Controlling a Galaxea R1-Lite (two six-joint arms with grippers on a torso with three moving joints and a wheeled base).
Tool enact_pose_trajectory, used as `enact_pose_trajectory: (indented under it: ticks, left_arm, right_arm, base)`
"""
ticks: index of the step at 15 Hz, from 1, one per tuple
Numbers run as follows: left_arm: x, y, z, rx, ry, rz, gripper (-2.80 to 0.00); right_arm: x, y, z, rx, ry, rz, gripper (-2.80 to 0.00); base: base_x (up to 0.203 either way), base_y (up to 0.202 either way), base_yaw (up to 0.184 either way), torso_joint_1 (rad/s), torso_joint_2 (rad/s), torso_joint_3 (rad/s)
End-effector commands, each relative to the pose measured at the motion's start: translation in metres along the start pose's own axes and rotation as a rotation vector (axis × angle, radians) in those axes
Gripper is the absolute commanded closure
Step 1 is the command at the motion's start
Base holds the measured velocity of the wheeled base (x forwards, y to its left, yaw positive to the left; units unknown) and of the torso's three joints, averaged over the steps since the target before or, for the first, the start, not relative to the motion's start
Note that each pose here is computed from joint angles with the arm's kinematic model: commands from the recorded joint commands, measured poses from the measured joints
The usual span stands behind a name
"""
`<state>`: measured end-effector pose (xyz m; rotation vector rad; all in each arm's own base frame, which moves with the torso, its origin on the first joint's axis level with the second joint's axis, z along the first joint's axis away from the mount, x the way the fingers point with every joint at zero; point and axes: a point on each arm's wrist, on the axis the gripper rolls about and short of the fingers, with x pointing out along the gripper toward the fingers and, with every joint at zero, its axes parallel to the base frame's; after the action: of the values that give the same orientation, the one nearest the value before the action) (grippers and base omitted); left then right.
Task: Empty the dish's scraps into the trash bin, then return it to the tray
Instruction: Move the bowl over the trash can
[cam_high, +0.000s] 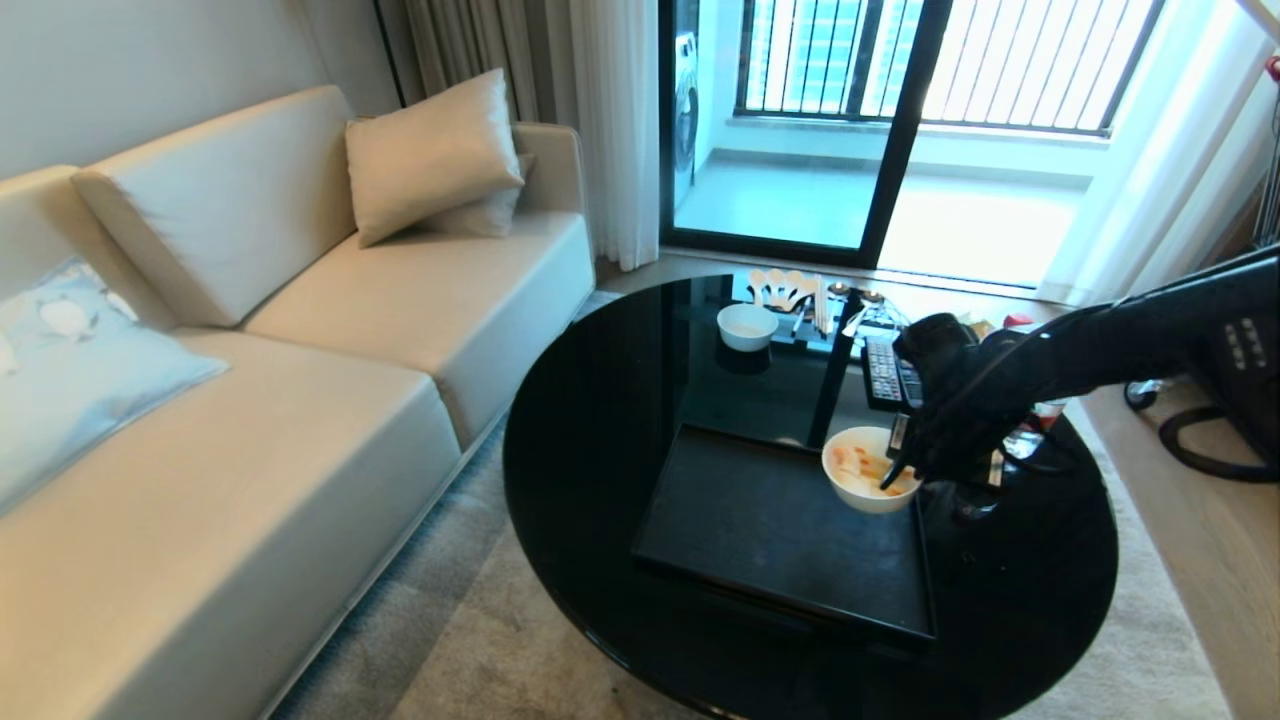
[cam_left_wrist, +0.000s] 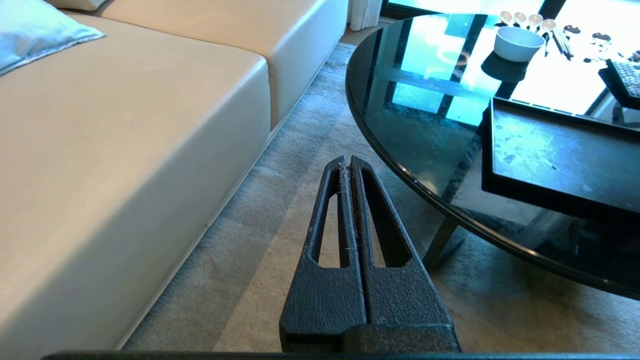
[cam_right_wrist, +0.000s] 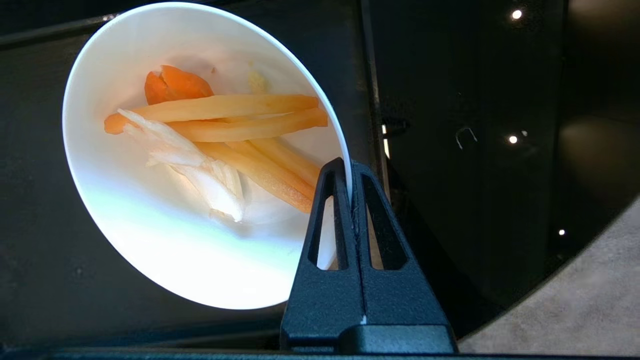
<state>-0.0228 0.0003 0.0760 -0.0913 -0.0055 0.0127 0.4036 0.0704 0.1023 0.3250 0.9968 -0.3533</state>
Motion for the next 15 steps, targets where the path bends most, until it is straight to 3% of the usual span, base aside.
enact_pose_trajectory:
  ticks: [1,9,15]
  left_arm:
    - [0.0,0.0,0.0,-0.001,-0.001,0.001,0.0]
    - [0.0,0.0,0.0,-0.001,-0.001,0.001,0.0]
    - [0.0,0.0,0.0,-0.001,-0.001,0.001,0.0]
  right_arm:
    - [-0.037,-0.011,0.0,0.015,-0.039,0.026,0.0]
    - [-0.109,-0.066,-0.046,0.051,-0.07,0.074,0.0]
    - [-0.152,-0.12,-0.107,0.052,-0.065,0.107,0.0]
  base:
    - [0.0,0.0,0.0,0.0,0.0,0.0]
    - [0.0,0.0,0.0,0.0,0.0,0.0]
    - [0.0,0.0,0.0,0.0,0.0,0.0]
